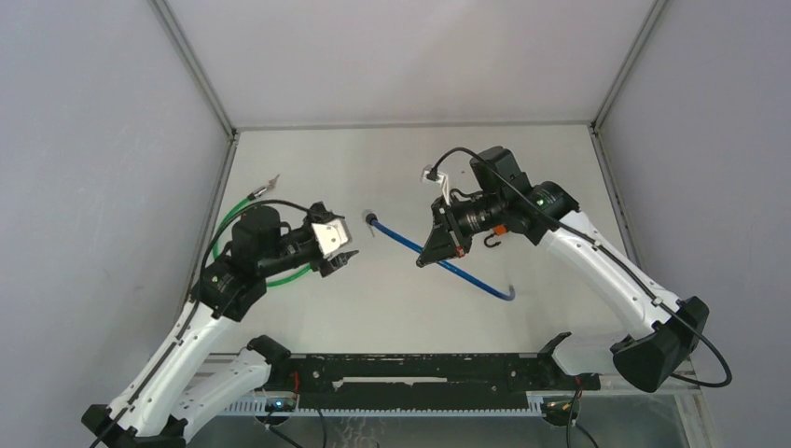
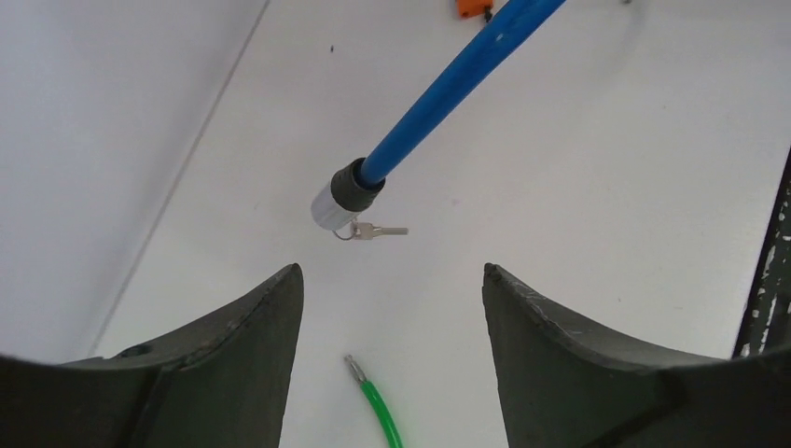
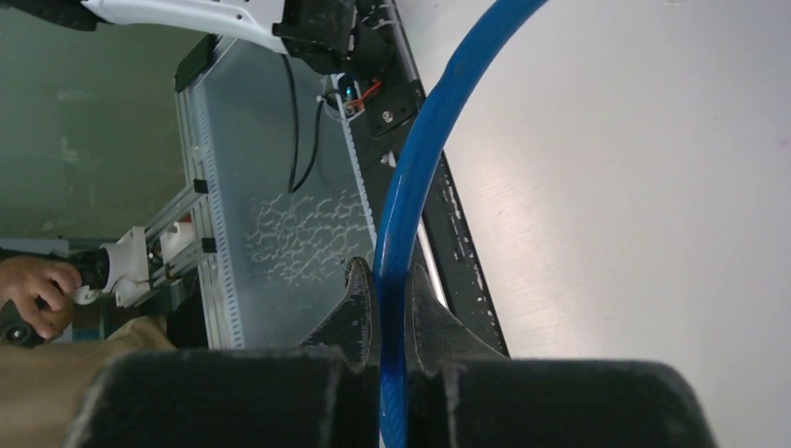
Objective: Lock with the key
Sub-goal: Lock the lock.
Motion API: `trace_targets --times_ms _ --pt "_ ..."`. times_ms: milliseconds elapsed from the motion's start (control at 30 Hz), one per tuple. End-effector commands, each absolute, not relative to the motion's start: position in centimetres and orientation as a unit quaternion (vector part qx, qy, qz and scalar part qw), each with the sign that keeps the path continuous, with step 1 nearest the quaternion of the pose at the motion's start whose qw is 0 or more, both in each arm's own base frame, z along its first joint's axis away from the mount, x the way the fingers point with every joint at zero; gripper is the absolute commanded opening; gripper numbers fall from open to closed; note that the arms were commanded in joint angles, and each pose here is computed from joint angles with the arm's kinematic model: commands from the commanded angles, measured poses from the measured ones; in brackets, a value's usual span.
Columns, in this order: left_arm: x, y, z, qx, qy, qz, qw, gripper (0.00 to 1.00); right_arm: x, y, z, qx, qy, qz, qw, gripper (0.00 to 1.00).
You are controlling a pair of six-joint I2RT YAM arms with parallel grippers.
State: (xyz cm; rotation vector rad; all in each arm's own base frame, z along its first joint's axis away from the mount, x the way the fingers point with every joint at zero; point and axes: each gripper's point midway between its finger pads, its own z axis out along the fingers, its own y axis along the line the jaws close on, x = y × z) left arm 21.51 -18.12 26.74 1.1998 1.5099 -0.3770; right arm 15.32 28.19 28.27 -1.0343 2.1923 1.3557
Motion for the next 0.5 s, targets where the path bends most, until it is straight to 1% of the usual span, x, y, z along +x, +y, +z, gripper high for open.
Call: trace_targets --times_ms 0,200,467 --pt "19.8 -20.0 29.6 0.596 0.511 -0.161 0.598 0.73 13.7 28.8 31.8 -0.412 0.721 0.517 0.206 0.0" --pt "19.8 -20.9 30.1 0.617 0.481 -0.165 0.6 0.72 12.6 28.9 32.0 -0.428 0.71 0.522 0.199 0.0" --pt "20.3 -22.7 28.4 0.654 0.467 -0.186 0.565 0.69 11.8 28.9 32.2 -0.438 0.703 0.525 0.197 0.0"
